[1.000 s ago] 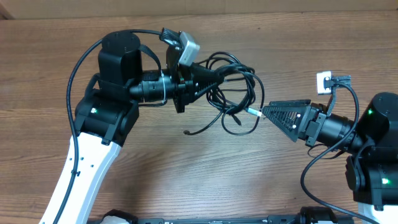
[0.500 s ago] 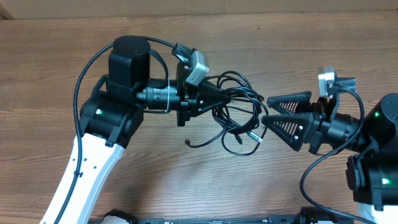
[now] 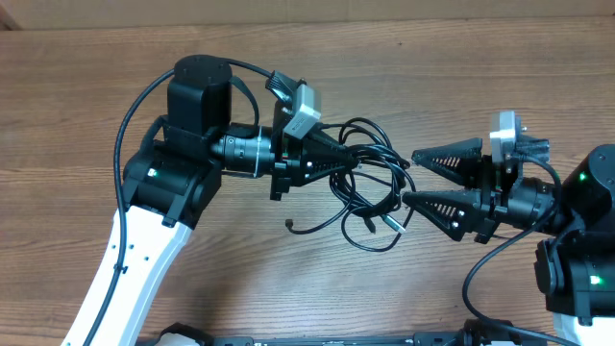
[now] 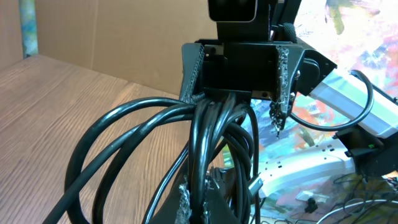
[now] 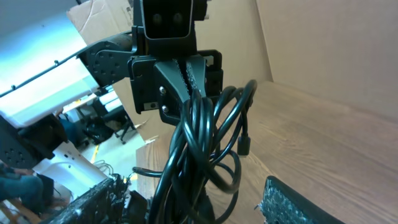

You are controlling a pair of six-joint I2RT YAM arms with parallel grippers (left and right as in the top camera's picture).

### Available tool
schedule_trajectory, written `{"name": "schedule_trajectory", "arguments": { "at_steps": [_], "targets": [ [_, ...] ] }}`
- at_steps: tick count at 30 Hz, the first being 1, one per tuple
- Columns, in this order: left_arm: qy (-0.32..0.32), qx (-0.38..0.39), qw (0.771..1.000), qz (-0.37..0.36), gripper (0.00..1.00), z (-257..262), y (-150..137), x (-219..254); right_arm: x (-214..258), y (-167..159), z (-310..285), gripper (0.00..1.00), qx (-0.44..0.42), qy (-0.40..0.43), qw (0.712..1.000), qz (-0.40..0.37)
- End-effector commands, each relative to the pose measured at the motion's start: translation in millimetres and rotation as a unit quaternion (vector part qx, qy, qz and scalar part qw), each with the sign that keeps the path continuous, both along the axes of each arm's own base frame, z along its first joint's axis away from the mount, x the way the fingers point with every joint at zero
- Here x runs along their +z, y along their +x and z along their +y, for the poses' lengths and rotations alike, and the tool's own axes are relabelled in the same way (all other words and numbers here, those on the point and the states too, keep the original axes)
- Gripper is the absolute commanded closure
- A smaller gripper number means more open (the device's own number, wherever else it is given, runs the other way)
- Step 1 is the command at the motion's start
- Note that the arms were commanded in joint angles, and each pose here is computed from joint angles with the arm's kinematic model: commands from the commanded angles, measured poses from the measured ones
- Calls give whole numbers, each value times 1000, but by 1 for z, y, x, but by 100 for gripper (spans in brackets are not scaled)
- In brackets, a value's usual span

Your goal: Untangle cables

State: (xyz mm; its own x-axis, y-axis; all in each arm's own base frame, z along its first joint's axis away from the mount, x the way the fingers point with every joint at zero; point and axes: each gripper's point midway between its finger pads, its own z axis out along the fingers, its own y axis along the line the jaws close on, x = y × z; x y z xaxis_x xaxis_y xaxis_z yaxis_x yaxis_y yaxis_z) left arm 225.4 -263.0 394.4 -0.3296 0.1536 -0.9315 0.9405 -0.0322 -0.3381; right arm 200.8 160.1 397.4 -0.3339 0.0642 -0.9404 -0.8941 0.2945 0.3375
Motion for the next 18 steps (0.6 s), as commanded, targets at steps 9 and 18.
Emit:
{"name": "schedule_trajectory", "arguments": {
  "at_steps": [9, 18],
  "targets": [
    [3, -21, 999, -27, 96, -20, -21, 9, 4, -4, 0, 69, 7, -5, 1000, -26],
    [19, 16, 1000, 3, 96, -20, -10, 5, 4, 0, -1, 92, -3, -6, 1000, -26]
  ]
}}
